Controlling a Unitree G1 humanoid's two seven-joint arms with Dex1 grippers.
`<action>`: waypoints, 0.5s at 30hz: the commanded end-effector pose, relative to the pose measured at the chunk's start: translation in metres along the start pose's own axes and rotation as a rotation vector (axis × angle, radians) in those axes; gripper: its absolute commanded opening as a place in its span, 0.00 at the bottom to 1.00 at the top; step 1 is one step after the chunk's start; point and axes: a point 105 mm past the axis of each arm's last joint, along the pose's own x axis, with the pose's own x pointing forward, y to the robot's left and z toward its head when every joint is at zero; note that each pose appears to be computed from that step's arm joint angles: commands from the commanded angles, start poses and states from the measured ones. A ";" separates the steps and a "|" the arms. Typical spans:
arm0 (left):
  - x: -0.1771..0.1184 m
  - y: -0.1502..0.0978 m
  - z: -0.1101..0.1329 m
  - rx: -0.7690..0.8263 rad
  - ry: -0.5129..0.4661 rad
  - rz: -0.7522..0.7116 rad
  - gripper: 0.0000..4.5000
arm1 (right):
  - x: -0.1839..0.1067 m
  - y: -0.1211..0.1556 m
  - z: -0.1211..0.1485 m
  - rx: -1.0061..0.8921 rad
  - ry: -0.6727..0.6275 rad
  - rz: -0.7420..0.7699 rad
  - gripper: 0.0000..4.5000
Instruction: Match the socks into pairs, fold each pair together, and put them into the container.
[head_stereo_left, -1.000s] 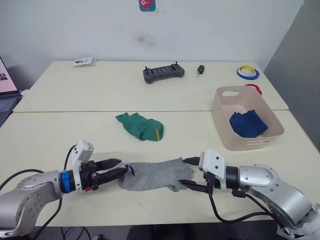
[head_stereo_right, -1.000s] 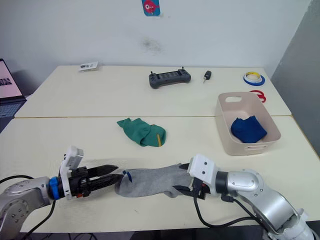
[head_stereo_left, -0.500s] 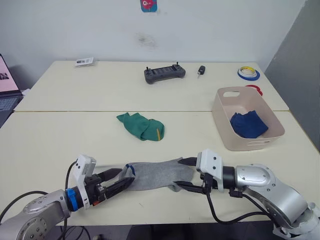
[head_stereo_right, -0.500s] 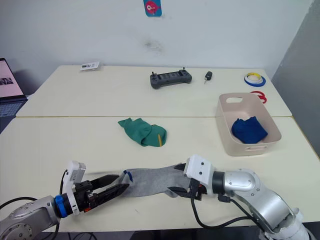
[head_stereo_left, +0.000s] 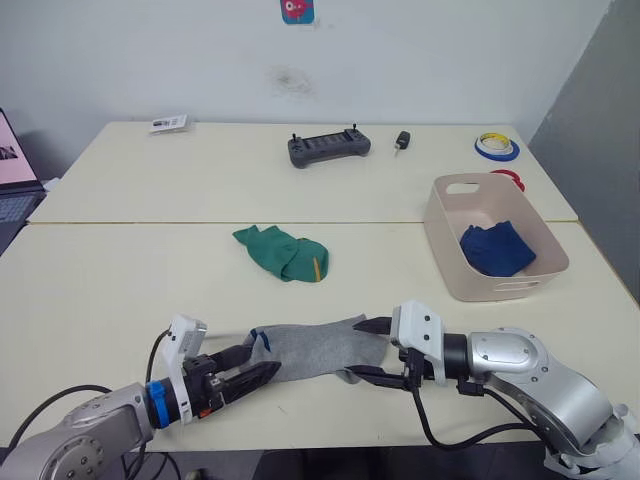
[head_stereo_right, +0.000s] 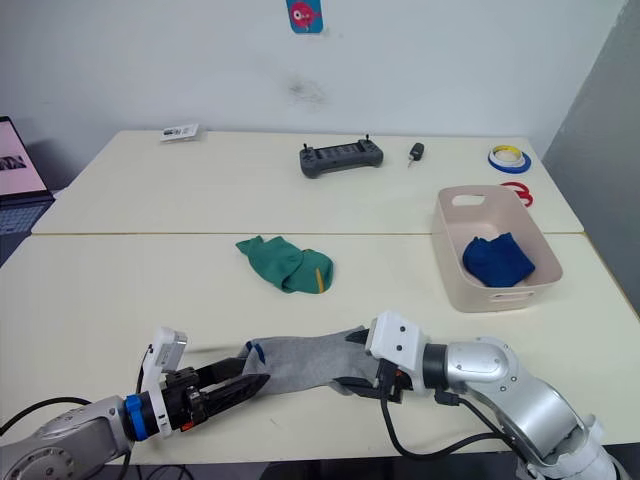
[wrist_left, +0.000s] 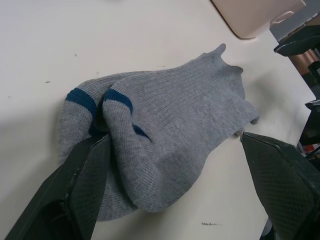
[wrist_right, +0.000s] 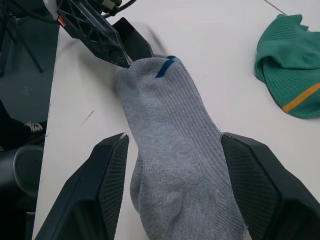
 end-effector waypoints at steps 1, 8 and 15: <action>0.001 -0.003 0.002 0.002 -0.006 -0.012 0.86 | -0.001 0.000 0.008 -0.036 -0.025 0.000 0.70; -0.001 0.000 0.011 0.018 -0.037 0.004 0.41 | -0.003 0.001 0.006 -0.031 -0.016 -0.002 0.70; -0.007 -0.007 0.022 0.046 -0.019 -0.040 0.00 | -0.004 0.001 0.003 -0.023 0.003 0.006 0.70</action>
